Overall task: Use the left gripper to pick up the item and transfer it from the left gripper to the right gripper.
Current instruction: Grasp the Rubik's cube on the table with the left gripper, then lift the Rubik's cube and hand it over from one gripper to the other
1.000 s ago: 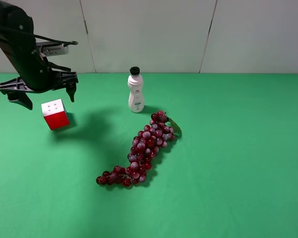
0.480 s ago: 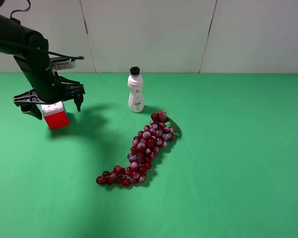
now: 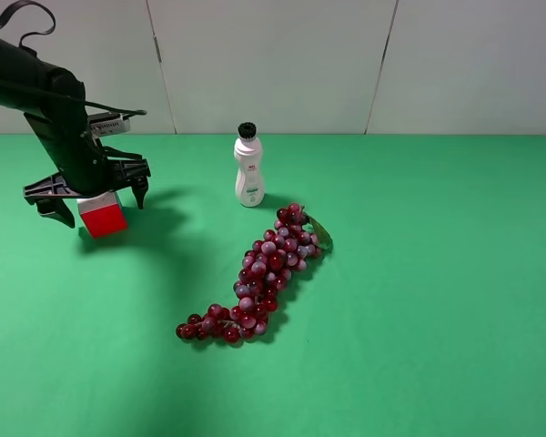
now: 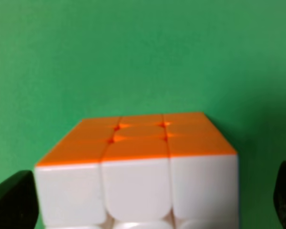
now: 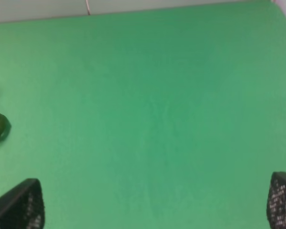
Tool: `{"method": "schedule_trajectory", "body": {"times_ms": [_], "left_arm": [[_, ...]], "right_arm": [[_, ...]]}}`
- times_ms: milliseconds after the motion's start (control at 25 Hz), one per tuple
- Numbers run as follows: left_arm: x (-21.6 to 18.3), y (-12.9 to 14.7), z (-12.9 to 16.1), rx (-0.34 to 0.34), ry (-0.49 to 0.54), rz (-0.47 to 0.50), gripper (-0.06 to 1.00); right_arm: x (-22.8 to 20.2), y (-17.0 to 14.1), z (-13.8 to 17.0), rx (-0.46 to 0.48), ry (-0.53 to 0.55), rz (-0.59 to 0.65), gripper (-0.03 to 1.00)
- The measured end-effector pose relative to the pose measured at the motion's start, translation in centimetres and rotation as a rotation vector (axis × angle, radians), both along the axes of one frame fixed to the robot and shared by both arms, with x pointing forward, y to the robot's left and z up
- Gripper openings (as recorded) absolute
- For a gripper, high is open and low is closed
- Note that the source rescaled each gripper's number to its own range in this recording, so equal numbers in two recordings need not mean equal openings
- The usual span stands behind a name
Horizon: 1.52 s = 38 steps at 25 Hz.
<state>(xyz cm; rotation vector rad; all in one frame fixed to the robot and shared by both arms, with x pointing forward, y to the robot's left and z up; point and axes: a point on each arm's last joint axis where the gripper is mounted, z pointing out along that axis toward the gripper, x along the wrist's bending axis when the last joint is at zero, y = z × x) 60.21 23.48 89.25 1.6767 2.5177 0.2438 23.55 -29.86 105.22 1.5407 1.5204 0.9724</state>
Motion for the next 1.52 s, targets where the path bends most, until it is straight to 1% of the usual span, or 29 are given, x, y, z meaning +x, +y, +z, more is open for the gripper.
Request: {"method": "schedule_trajectory", "body": {"times_ms": [120, 200, 280, 400, 520, 560, 960, 1200, 1320, 1520], "left_arm": [[0.1, 0.3, 0.0, -0.015, -0.001, 0.023, 0.94], [0.1, 0.2, 0.0, -0.019, -0.002, 0.026, 0.85], [0.1, 0.2, 0.0, -0.021, -0.002, 0.028, 0.69], [0.1, 0.2, 0.0, -0.021, -0.002, 0.028, 0.39], [0.1, 0.2, 0.0, -0.021, -0.002, 0.028, 0.06], [0.1, 0.2, 0.0, -0.021, -0.002, 0.028, 0.00], [0.2, 0.2, 0.0, -0.026, -0.018, 0.026, 0.00], [0.4, 0.2, 0.3, -0.023, -0.008, 0.030, 0.00], [0.8, 0.1, 1.5, -0.015, -0.002, 0.031, 0.00], [0.6, 0.2, 6.0, -0.015, -0.057, 0.013, 0.00]], "right_arm": [[0.0, 0.0, 0.0, 0.000, 0.000, 0.000, 1.00], [0.0, 0.0, 0.0, 0.000, 0.000, 0.000, 1.00], [0.0, 0.0, 0.0, 0.000, 0.000, 0.000, 1.00], [0.0, 0.0, 0.0, 0.000, 0.000, 0.000, 1.00], [0.0, 0.0, 0.0, 0.000, 0.000, 0.000, 1.00], [0.0, 0.0, 0.0, 0.000, 0.000, 0.000, 1.00], [0.0, 0.0, 0.0, 0.000, 0.000, 0.000, 1.00], [0.0, 0.0, 0.0, 0.000, 0.000, 0.000, 1.00], [0.0, 0.0, 0.0, 0.000, 0.000, 0.000, 1.00], [0.0, 0.0, 0.0, 0.000, 0.000, 0.000, 1.00]]}}
